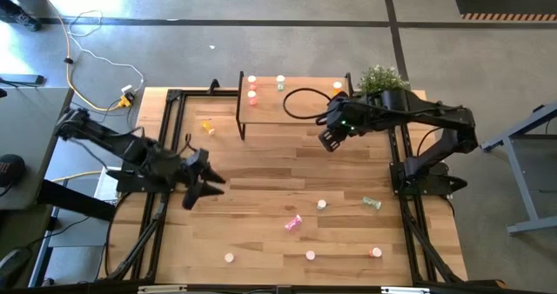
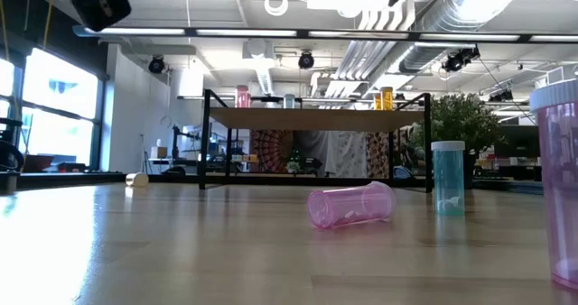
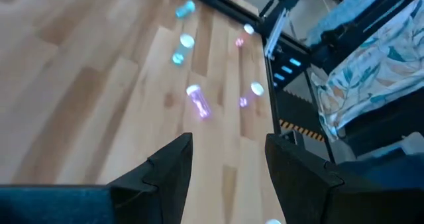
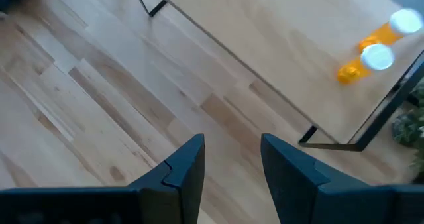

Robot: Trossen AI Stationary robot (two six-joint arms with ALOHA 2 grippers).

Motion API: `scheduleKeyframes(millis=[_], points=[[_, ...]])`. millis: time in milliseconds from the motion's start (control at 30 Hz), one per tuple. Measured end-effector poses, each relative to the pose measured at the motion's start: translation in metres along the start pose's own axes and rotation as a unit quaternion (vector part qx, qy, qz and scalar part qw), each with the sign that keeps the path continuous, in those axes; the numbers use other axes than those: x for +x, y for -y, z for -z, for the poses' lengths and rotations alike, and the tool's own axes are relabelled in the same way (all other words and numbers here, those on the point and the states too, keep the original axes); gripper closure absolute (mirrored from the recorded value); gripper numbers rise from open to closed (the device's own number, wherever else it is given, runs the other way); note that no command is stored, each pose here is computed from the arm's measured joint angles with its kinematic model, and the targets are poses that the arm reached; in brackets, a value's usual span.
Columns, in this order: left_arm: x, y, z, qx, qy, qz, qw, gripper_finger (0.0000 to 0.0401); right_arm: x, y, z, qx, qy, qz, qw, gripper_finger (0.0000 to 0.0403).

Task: Pick and place medicine bottles onto shelf by color
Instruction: Put the bottom left purple pill bottle on the shelf

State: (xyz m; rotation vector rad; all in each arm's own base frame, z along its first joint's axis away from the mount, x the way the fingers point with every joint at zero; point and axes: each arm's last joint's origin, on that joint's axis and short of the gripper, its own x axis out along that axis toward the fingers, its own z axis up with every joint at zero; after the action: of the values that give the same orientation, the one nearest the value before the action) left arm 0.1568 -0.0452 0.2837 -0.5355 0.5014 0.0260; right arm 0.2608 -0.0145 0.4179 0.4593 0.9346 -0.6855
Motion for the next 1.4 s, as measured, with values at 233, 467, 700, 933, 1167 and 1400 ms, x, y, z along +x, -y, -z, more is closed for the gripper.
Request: scheduleKeyframes(millis=[233, 467, 700, 933, 1167, 1400], points=[[0.011, 0.029, 0.028, -0.025, -0.014, -0.014, 0.999, 0.0222, -0.013, 0.014, 0.001, -0.032, 0.01, -0.004, 0.999, 0.0265], [0.034, 0.061, 0.063, -0.002, -0.055, 0.015, 0.998, 0.0222, -0.015, 0.02, -0.001, -0.027, 0.013, -0.001, 1.0, 0.0265], [0.056, 0.079, 0.094, 0.062, -0.078, 0.023, 0.995, 0.0222, -0.015, 0.02, -0.001, 0.006, 0.013, -0.002, 1.0, 0.0265], [0.07, 0.089, 0.119, 0.117, -0.095, 0.035, 0.988, 0.0222, -0.015, 0.02, -0.001, 0.031, 0.019, 0.001, 0.999, 0.0265], [0.089, 0.084, 0.128, 0.111, -0.14, 0.032, 0.983, 0.0222, -0.015, 0.02, -0.002, 0.04, 0.021, 0.0, 0.999, 0.0265], [0.099, 0.09, 0.102, 0.082, -0.225, 0.035, 0.97, 0.0222, -0.015, 0.021, -0.002, 0.039, 0.032, 0.011, 0.999, 0.0265]])
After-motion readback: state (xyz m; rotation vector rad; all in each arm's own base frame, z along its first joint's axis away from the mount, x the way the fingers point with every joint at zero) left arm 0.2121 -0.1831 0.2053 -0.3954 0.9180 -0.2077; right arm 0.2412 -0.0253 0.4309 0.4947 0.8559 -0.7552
